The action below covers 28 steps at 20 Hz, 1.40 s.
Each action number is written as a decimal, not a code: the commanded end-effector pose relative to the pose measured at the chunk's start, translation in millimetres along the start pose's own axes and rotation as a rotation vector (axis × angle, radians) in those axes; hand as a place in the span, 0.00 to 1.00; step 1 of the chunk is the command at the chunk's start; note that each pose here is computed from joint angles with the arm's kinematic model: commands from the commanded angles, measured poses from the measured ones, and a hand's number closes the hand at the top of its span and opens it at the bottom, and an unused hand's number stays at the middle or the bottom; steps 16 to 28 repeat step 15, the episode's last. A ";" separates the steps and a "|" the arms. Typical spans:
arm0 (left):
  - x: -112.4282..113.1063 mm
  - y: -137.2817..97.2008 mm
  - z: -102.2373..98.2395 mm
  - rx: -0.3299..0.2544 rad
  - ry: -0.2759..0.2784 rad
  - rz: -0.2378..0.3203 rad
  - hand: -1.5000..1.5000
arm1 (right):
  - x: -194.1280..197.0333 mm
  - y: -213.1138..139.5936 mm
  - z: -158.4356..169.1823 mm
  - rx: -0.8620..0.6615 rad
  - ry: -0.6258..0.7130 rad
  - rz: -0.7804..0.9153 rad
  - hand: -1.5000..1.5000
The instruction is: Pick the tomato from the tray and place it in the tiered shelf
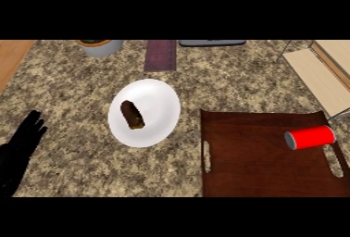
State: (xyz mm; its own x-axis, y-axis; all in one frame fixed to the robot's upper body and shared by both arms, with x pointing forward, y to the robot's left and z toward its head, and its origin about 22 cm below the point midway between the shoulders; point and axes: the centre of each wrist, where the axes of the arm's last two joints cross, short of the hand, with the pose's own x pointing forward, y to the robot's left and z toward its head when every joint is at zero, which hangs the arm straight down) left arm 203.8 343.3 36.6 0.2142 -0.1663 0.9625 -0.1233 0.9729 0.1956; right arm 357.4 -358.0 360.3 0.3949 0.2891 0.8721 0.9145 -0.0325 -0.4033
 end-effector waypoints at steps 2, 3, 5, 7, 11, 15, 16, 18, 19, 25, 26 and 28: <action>-32.3 8.7 8.3 0.057 0.049 -0.016 0.50 | 10.4 -51.2 12.6 -0.071 0.057 -0.040 0.00; -34.6 2.3 8.1 0.053 0.067 -0.023 0.50 | 13.4 -70.5 6.2 -0.098 0.054 -0.057 0.00; -23.3 7.2 5.4 0.067 0.064 -0.011 0.50 | 12.6 -84.0 22.0 -0.105 0.056 -0.042 0.00; -21.8 11.3 5.9 0.077 0.064 -0.018 0.50 | 13.2 -109.3 15.3 -0.117 0.087 -0.012 0.00; -25.3 17.9 14.3 0.100 0.089 -0.011 0.50 | 7.8 -133.1 37.8 -0.080 0.090 0.015 0.00; -24.5 18.9 20.4 0.104 0.104 -0.007 0.50 | -4.7 -168.1 54.4 -0.093 0.035 -0.010 0.00; -24.5 18.9 20.4 0.104 0.104 -0.007 0.50 | -4.7 -168.1 54.4 -0.093 0.035 -0.010 0.00; -24.5 18.9 20.4 0.104 0.104 -0.007 0.50 | -4.7 -168.1 54.4 -0.093 0.035 -0.010 0.00; -24.5 18.9 20.4 0.104 0.104 -0.007 0.50 | -4.7 -168.1 54.4 -0.093 0.035 -0.010 0.00; -24.5 18.9 20.4 0.104 0.104 -0.007 0.50 | -4.7 -168.1 54.4 -0.093 0.035 -0.010 0.00; -24.5 18.9 20.4 0.104 0.104 -0.007 0.50 | -4.7 -168.1 54.4 -0.093 0.035 -0.010 0.00; -24.5 18.9 20.4 0.104 0.104 -0.007 0.50 | -4.7 -168.1 54.4 -0.093 0.035 -0.010 0.00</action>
